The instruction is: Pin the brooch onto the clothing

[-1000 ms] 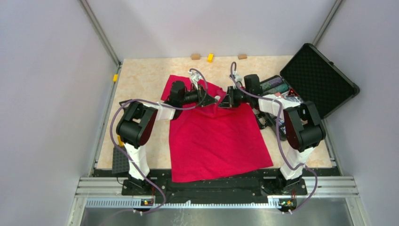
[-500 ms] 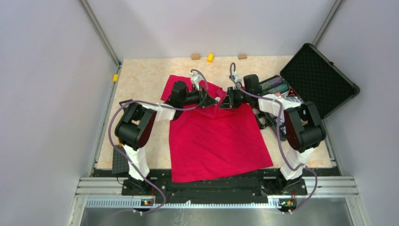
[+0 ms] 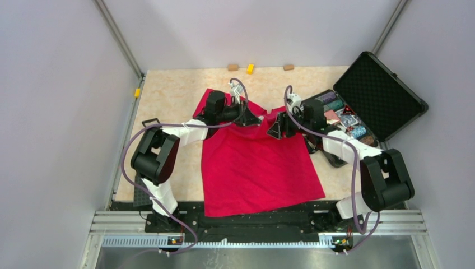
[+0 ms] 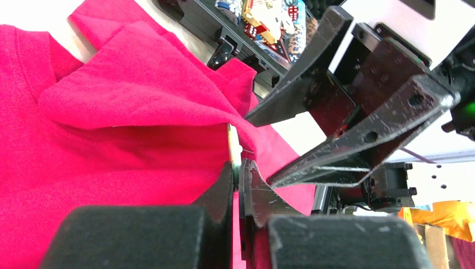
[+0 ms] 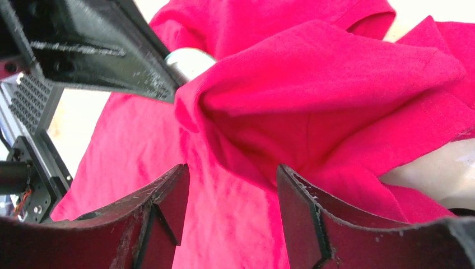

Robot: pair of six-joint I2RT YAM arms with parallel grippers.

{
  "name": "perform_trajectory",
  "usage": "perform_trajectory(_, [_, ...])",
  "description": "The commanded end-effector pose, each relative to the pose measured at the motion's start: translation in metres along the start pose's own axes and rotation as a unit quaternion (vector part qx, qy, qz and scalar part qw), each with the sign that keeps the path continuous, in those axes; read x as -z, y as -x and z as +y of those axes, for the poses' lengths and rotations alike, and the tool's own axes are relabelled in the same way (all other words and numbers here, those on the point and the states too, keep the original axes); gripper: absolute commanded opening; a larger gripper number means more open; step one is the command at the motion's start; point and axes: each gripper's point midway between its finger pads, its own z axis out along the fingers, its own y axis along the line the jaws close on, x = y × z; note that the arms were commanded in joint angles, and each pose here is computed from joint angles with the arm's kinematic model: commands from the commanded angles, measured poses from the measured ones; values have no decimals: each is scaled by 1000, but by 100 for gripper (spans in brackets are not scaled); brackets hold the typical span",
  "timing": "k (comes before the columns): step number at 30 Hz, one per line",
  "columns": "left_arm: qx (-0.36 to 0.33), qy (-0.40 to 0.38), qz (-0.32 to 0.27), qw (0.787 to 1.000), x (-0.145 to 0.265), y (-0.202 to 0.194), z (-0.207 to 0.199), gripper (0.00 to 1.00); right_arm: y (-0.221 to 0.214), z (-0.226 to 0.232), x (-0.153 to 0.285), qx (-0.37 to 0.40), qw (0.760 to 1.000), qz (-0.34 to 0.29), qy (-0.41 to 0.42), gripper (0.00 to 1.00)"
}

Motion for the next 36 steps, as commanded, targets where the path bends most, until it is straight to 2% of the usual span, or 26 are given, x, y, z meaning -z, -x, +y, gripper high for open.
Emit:
perform_trajectory(1, [-9, -10, -12, 1000, 7, 24, -25, 0, 24, 22, 10, 69, 995, -64, 42, 61])
perform_trajectory(13, [-4, -13, -1, 1000, 11, 23, -32, 0, 40, 38, -16, 103, 989, -78, 66, 61])
perform_trajectory(16, [-6, -11, 0, 1000, 13, 22, -34, 0, 37, 38, -26, 101, 990, -67, 67, 51])
perform_trajectory(21, [-16, -5, 2, 1000, 16, 22, -34, 0, 34, 21, -31, 86, 995, -54, 24, 14])
perform_trajectory(24, [-26, -16, 6, 1000, 17, 22, -38, 0, 34, 16, -32, 82, 995, -50, 9, 2])
perform_trajectory(30, [-69, -42, 23, 996, 22, 16, -48, 0, 26, 15, -40, 69, 997, -12, 16, 0])
perform_trajectory(36, [-79, -41, 20, 996, 23, 18, -49, 0, 9, 14, -49, 40, 998, 39, 29, 0])
